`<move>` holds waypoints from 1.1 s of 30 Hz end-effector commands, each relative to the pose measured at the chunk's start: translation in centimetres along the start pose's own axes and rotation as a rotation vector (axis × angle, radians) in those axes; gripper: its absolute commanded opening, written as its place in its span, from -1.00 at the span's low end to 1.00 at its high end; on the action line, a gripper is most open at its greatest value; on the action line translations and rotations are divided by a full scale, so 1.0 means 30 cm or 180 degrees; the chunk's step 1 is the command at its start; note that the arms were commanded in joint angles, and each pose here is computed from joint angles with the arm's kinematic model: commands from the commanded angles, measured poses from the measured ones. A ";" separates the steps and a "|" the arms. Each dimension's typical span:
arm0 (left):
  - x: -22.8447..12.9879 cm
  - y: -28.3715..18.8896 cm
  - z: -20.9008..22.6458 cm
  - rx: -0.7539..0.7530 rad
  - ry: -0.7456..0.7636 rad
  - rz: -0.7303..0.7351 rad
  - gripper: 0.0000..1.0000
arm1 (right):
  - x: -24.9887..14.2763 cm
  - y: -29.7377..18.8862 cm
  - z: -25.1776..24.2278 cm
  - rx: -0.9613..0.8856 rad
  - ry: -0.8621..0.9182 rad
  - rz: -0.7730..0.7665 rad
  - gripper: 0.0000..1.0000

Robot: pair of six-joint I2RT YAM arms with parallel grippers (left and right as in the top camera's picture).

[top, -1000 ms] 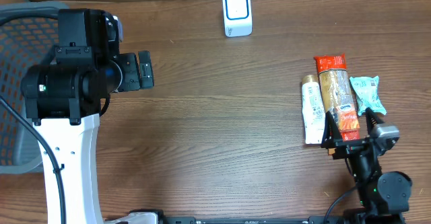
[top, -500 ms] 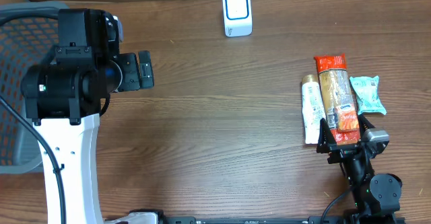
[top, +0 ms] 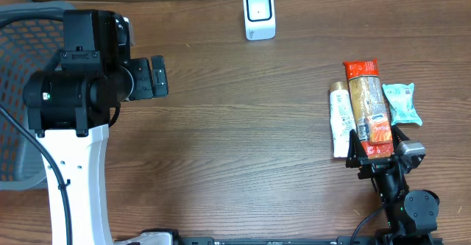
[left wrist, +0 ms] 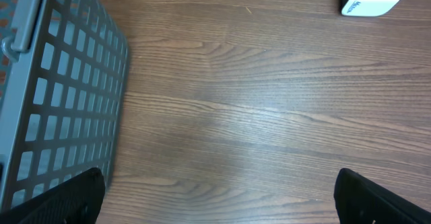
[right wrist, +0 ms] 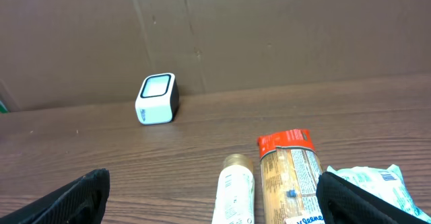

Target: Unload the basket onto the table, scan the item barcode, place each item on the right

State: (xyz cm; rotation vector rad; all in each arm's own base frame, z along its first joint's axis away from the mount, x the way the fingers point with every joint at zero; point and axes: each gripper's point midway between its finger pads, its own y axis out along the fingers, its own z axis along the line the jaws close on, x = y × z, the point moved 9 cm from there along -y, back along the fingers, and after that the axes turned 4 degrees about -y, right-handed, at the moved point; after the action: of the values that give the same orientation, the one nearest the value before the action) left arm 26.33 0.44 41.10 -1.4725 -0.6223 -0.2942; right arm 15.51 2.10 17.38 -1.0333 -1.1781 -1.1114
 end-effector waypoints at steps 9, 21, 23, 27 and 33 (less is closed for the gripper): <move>0.005 0.003 0.007 0.0027 -0.0031 -0.0009 1.00 | -0.005 0.000 -0.002 -0.0001 -0.0001 -0.0028 1.00; -0.013 -0.074 0.009 -0.0148 -0.0049 -0.0567 1.00 | -0.005 0.000 -0.002 -0.0001 -0.0001 -0.0028 1.00; -0.029 -0.077 -0.006 -0.0404 0.0102 -0.0872 1.00 | -0.005 0.000 -0.002 -0.0001 -0.0001 -0.0028 1.00; -0.104 -0.047 -0.044 -0.0949 0.0723 -0.1576 1.00 | -0.005 0.000 -0.002 -0.0001 -0.0001 -0.0029 1.00; -0.348 0.084 -0.018 -0.1061 0.0869 -0.2561 1.00 | -0.005 0.000 -0.002 -0.0001 -0.0001 -0.0029 1.00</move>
State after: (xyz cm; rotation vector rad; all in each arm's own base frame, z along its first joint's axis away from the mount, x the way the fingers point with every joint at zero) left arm 21.10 -1.41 37.78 -1.4097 -0.9996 -1.1572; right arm 15.50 2.15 17.41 -1.0279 -1.1818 -1.1080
